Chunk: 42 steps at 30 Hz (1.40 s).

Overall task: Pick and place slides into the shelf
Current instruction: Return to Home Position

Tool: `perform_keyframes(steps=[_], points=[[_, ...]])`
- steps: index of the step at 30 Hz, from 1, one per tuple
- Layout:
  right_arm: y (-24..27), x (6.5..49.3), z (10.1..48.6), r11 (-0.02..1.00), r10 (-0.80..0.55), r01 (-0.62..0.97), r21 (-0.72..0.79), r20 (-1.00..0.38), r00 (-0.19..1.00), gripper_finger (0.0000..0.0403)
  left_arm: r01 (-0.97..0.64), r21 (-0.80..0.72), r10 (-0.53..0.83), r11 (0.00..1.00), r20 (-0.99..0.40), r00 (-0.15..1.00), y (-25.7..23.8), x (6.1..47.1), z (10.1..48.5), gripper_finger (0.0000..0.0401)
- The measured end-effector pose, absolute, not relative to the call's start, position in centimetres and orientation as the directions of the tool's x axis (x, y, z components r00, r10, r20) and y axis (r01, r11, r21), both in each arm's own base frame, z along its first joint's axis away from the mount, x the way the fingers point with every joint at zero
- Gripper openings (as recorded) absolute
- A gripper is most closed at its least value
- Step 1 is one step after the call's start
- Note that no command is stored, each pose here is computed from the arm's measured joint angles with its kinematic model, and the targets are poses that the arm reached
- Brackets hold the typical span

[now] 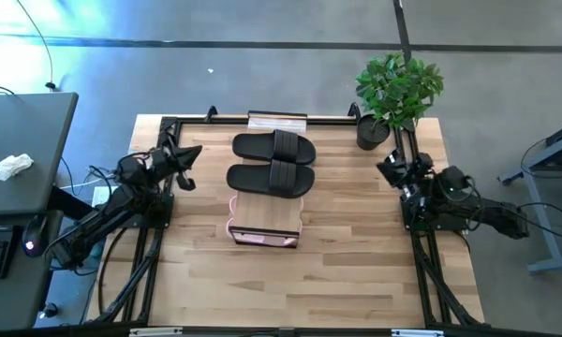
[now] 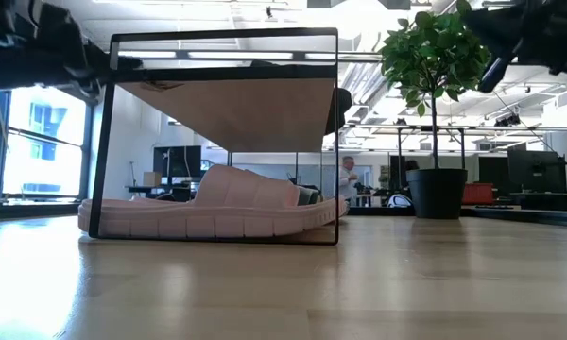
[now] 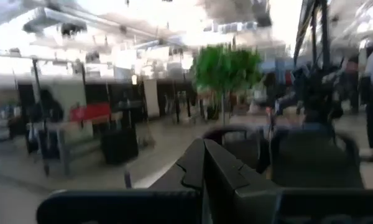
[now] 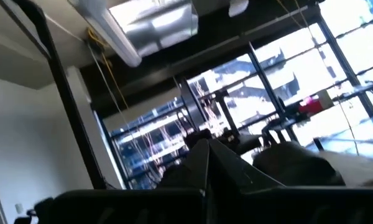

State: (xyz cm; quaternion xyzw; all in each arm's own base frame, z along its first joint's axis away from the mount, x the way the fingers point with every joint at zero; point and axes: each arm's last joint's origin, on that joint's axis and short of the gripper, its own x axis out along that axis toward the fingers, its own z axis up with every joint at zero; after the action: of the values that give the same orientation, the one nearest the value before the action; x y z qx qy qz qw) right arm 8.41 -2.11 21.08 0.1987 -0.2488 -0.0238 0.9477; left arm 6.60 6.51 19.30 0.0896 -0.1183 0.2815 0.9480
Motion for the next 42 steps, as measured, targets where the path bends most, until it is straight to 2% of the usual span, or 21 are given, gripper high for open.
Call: perform_keyframes(steps=[7, 10, 13, 18, 42], points=[[-2.3, 9.1, 19.4, 0.920, -0.161, 0.035, 0.391, 0.294, 0.942, 0.0000, -0.618, 0.125, 0.605, 0.776, 0.128, 0.786, 7.0, 6.7, 17.8, 0.0000], [-2.4, 9.3, 18.5, 0.958, -0.172, 0.118, 0.260, 0.195, 0.966, 0.0000, -0.685, 0.110, 0.687, 0.720, 0.029, 0.726, 7.2, 6.5, 16.9, 0.0000], [-2.4, 9.4, 17.7, 0.978, -0.182, 0.168, 0.126, 0.109, 0.977, 0.0000, -0.722, 0.108, 0.726, 0.683, 0.007, 0.688, 7.4, 6.5, 16.7, 0.0001], [-2.7, 9.4, 16.7, 0.962, -0.267, 0.266, 0.063, 0.012, 0.963, 0.0000, -0.728, 0.107, 0.732, 0.677, -0.005, 0.681, 7.5, 6.5, 16.6, 0.0001], [-2.7, 9.4, 16.7, 0.955, -0.284, 0.282, 0.096, 0.003, 0.959, 0.0000, -0.728, 0.107, 0.733, 0.677, -0.005, 0.681, 7.5, 6.5, 16.6, 0.0001]])
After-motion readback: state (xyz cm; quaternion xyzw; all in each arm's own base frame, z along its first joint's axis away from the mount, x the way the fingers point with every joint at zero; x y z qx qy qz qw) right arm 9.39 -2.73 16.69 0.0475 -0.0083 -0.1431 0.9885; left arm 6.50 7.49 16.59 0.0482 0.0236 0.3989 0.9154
